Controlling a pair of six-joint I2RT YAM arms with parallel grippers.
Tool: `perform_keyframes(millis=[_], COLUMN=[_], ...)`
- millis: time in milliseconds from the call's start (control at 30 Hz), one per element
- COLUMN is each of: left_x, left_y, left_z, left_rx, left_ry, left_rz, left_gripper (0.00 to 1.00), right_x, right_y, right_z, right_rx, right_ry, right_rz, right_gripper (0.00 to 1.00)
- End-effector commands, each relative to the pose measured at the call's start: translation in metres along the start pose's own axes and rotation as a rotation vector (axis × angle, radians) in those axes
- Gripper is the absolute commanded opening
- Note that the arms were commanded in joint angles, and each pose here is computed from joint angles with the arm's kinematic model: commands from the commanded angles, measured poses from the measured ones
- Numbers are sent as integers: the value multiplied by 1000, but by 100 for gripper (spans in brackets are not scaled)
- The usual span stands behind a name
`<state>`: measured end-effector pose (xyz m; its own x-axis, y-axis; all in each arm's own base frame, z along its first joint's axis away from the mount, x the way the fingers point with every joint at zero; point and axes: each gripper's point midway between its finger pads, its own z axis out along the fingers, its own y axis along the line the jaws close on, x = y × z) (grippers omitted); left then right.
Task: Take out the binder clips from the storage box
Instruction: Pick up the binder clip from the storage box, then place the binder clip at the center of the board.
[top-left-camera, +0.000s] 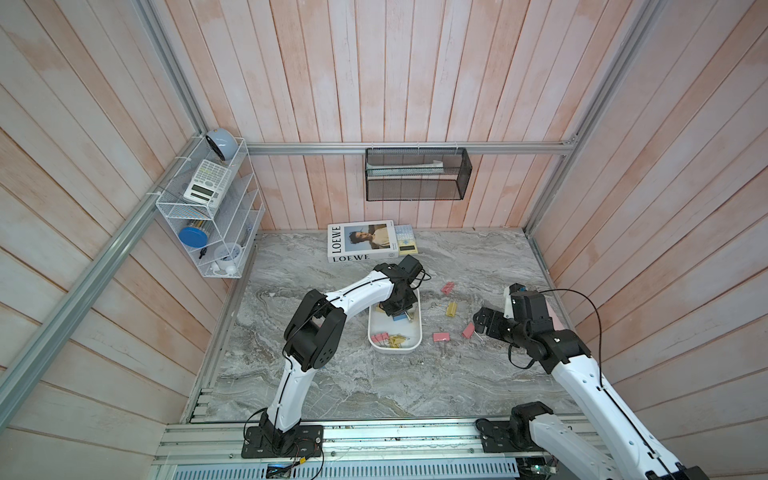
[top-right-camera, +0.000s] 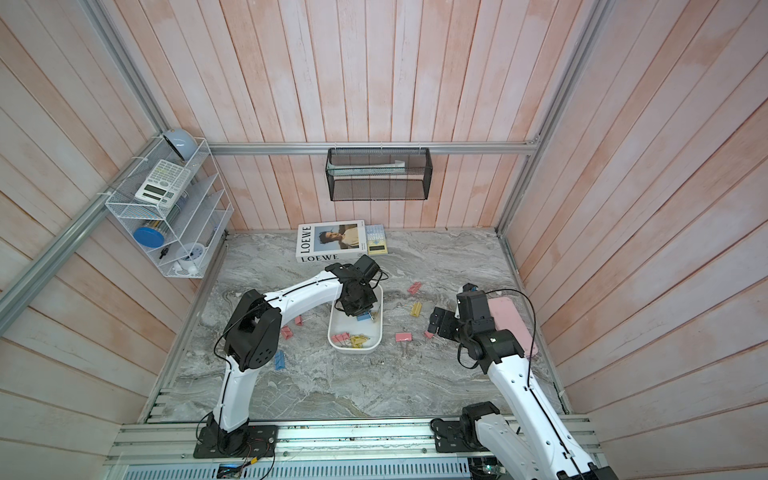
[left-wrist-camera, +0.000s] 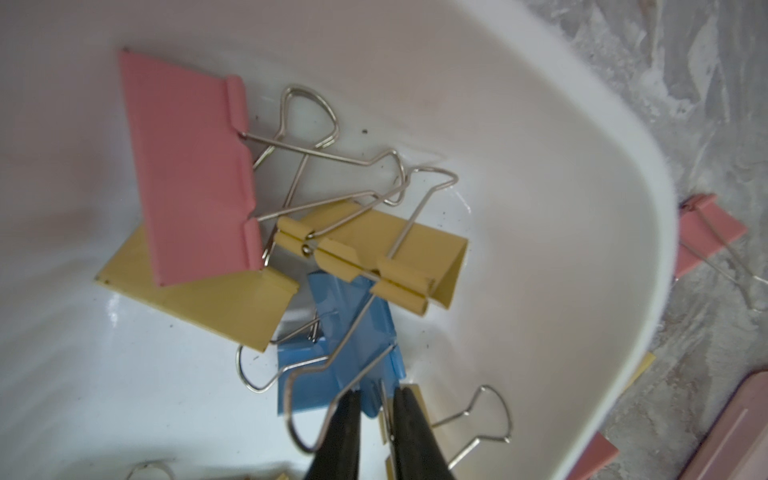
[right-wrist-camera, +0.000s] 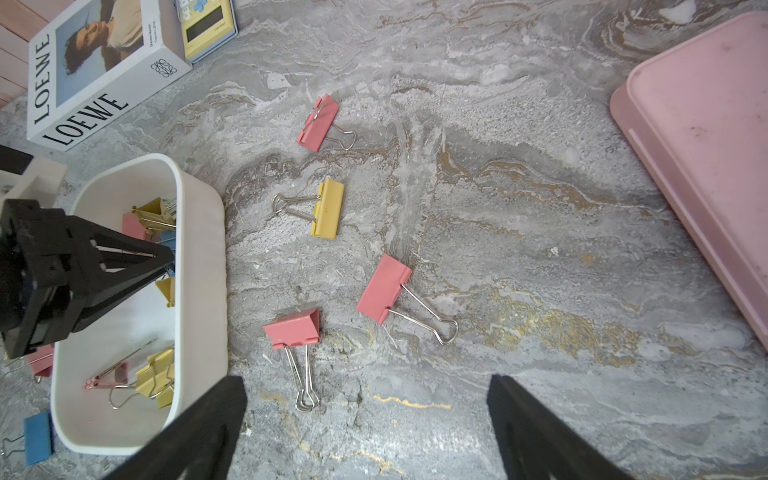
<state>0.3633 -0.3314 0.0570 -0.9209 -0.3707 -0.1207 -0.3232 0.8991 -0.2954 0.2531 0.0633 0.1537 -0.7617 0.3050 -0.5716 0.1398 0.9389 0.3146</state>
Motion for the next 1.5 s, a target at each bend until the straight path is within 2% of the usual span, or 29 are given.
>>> perform_keyframes(millis=[0, 267, 600, 767, 933, 1133, 1467], left_x=[-1, -8, -23, -29, -29, -14, 8], left_y=[2, 5, 15, 49, 102, 154, 182], left_z=[-3, -35, -95, -126, -145, -138, -99], left_rx=[-19, 8, 185, 235, 204, 156, 211], left_ry=[-14, -88, -220, -303, -395, -458, -470], left_rz=[3, 28, 27, 3, -11, 11, 52], left_gripper=[16, 1, 0, 0, 0, 0, 0], right_x=[-4, -10, -20, -20, -18, -11, 7], right_y=[1, 14, 61, 94, 128, 166, 207], right_z=[0, 3, 13, 21, 31, 41, 67], right_rx=[-3, -37, -80, -109, -142, -178, -227], right_ry=[-27, -21, -19, -5, 15, 53, 181], right_rz=[-14, -22, -128, -199, -265, -343, -435], right_gripper=[98, 98, 98, 98, 98, 98, 98])
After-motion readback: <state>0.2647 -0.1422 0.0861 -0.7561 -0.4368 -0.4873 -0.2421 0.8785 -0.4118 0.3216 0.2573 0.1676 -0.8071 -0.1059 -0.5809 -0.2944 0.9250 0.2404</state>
